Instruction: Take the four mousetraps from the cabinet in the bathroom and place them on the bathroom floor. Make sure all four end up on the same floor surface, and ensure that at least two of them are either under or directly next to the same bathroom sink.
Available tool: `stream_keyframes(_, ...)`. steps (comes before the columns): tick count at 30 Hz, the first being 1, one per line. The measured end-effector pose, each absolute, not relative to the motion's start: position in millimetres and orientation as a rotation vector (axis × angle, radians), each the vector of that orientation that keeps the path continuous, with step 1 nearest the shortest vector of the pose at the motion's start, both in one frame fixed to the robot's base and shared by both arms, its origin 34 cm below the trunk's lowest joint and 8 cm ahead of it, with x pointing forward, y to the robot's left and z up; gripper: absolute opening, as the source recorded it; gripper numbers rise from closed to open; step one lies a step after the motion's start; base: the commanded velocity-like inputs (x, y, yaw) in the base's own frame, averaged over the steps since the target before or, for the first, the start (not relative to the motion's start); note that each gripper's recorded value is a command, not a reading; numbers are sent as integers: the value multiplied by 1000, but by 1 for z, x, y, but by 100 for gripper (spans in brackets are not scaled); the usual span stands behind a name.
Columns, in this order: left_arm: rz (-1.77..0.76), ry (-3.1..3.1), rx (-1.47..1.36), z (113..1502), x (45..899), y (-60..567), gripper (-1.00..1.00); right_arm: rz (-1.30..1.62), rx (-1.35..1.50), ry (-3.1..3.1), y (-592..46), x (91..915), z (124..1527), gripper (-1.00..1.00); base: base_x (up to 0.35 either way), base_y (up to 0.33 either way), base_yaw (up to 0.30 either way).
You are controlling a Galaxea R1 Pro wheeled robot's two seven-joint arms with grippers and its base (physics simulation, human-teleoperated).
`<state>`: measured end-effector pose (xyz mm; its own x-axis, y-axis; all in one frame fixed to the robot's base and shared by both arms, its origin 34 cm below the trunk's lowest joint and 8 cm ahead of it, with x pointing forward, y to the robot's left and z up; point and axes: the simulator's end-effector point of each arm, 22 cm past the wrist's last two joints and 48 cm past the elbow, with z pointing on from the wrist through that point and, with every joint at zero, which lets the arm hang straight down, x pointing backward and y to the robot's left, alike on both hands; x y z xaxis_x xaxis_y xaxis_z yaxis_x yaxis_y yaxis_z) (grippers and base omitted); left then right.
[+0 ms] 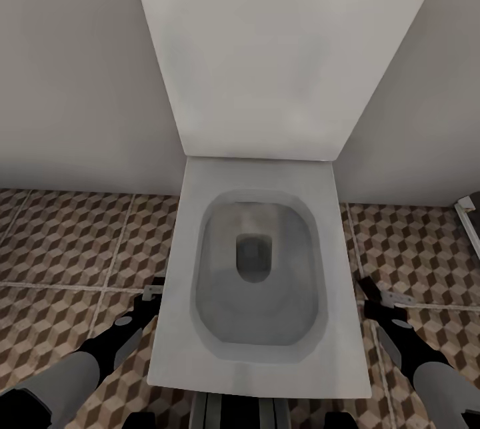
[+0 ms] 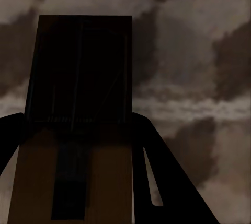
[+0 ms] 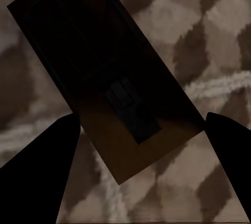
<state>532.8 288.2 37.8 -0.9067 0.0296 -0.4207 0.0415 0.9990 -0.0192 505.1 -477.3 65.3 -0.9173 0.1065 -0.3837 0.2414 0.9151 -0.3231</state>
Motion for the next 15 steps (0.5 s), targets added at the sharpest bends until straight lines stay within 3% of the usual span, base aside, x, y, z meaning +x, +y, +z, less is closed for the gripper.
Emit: stream_keyframes(15,-38,2707,49,38,533,288,-100,-508,258,2724,-469,502,62,-100,0,0,0)
